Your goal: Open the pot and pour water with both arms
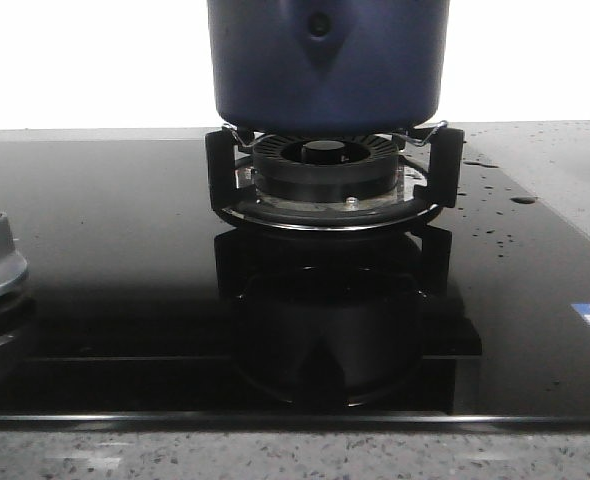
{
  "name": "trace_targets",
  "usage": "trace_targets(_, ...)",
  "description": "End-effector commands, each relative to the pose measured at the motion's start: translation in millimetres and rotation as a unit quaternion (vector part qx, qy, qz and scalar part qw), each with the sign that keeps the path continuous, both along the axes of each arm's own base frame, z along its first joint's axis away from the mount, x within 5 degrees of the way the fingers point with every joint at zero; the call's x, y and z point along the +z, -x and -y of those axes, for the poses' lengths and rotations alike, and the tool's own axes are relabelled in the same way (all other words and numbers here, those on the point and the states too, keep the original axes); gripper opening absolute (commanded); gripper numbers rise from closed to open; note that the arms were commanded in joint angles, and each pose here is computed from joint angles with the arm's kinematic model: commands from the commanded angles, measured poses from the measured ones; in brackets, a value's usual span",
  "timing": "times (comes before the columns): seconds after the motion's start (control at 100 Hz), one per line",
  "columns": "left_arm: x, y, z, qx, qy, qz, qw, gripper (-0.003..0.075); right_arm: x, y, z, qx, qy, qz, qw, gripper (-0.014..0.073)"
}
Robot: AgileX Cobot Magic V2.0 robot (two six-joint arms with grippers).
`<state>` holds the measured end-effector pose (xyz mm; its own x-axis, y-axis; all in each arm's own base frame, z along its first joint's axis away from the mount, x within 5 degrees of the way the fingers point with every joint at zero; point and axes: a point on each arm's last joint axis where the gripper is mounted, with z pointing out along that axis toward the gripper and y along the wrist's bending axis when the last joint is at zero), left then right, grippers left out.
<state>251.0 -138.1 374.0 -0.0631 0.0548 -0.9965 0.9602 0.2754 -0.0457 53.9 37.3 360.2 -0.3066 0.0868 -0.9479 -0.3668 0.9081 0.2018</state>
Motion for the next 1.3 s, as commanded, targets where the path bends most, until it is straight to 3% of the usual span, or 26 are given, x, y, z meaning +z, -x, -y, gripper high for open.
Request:
trace_targets(0.0,17.1,-9.1,9.4,-0.009,0.031,0.028,0.999,0.0503,16.4,-3.5,2.8,-0.019,-0.009,0.049,0.999,0.0519)
trace_targets(0.22,10.3,-45.1,28.4,-0.020,0.029,0.030,0.999,0.0548,16.8,-3.6,3.0,-0.021,-0.010,0.051,0.998,0.0545)
trace_targets(0.6,-5.2,-86.1,44.5,-0.001,0.045,0.005,0.999,0.0549,16.9,-3.7,3.1,-0.021,-0.010,0.052,0.998,0.0545)
trace_targets(1.29,-2.3,-83.7,82.2,0.024,0.078,-0.021,0.996,0.0545,17.2,-3.8,3.3,-0.022,-0.010,0.053,0.998,0.0545)
